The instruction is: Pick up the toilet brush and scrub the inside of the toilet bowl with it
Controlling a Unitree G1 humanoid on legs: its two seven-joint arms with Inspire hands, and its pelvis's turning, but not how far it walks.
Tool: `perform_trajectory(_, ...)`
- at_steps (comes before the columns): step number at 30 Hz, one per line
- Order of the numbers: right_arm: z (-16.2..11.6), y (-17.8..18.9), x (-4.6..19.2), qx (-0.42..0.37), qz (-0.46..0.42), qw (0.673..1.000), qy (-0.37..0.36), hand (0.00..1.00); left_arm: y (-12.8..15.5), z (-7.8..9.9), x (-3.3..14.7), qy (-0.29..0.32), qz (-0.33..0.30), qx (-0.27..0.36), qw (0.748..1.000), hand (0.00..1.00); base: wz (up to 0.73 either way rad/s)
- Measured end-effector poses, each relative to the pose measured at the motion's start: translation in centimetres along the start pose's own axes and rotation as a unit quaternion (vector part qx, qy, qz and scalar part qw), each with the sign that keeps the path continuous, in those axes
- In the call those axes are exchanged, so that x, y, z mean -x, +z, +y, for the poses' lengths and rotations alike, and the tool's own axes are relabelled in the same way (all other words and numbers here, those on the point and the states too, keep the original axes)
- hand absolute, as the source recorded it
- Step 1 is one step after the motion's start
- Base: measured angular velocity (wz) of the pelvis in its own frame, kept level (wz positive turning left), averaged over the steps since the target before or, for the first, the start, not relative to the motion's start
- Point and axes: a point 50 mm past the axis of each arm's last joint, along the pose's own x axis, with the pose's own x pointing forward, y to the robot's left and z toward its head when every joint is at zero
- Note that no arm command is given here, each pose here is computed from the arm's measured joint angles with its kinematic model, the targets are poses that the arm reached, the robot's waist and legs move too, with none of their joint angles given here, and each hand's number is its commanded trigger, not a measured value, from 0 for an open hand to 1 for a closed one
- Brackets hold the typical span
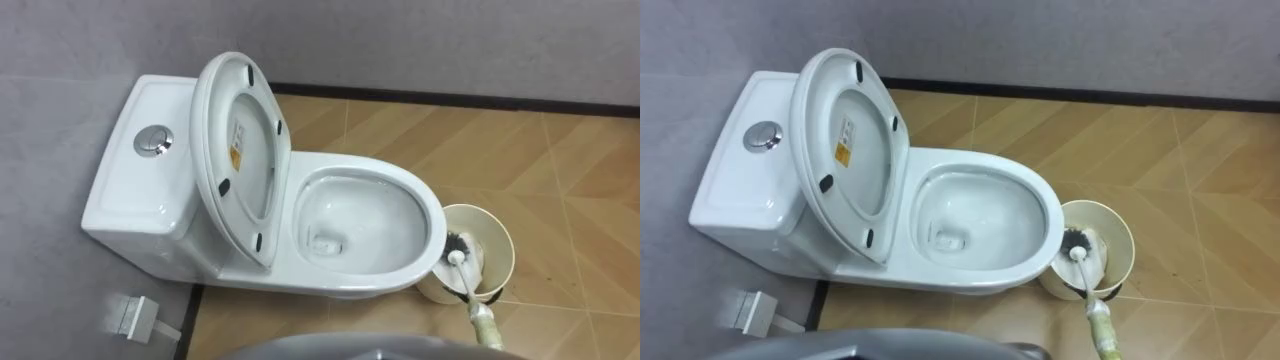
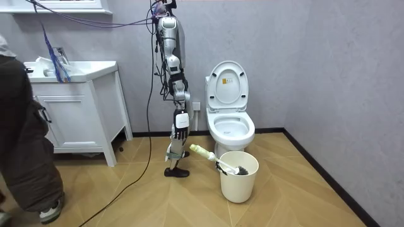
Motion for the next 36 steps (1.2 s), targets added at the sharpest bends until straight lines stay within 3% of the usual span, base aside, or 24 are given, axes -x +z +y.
perform_trajectory(15,0.2,-1.1,0.0,-0.052,0.029,0.998,-0.009,0.00,-0.3,0.3,0.1,0.008,0.002,0.022,1.000,0.00,-0.01)
perform_trajectory(22,0.8,-3.1,-0.1,-0.230,0.060,0.971,-0.020,0.00,-0.7,0.9,0.2,0.036,0.003,0.052,0.998,0.00,0.00)
perform_trajectory(25,0.9,-3.7,0.0,-0.350,0.071,0.934,-0.030,0.00,-0.7,0.9,0.2,0.049,0.003,0.057,0.997,0.00,-0.03)
perform_trajectory(27,0.7,-3.9,0.0,-0.443,0.074,0.893,-0.039,0.00,-1.4,0.8,0.2,0.058,0.009,0.070,0.996,0.00,0.00)
perform_trajectory(29,-0.1,-3.9,0.0,-0.554,0.063,0.828,-0.057,0.00,-2.0,1.2,0.3,0.073,0.012,0.103,0.992,0.00,0.00)
perform_trajectory(33,-2.3,-3.6,0.3,-0.641,0.041,0.758,-0.114,0.00,-2.2,1.9,0.4,0.111,0.008,0.129,0.985,0.00,-0.10)
perform_trajectory(36,-4.5,-2.2,0.8,-0.657,0.006,0.735,-0.168,0.00,-2.1,2.1,0.4,0.127,-0.002,0.134,0.983,0.00,-0.11)
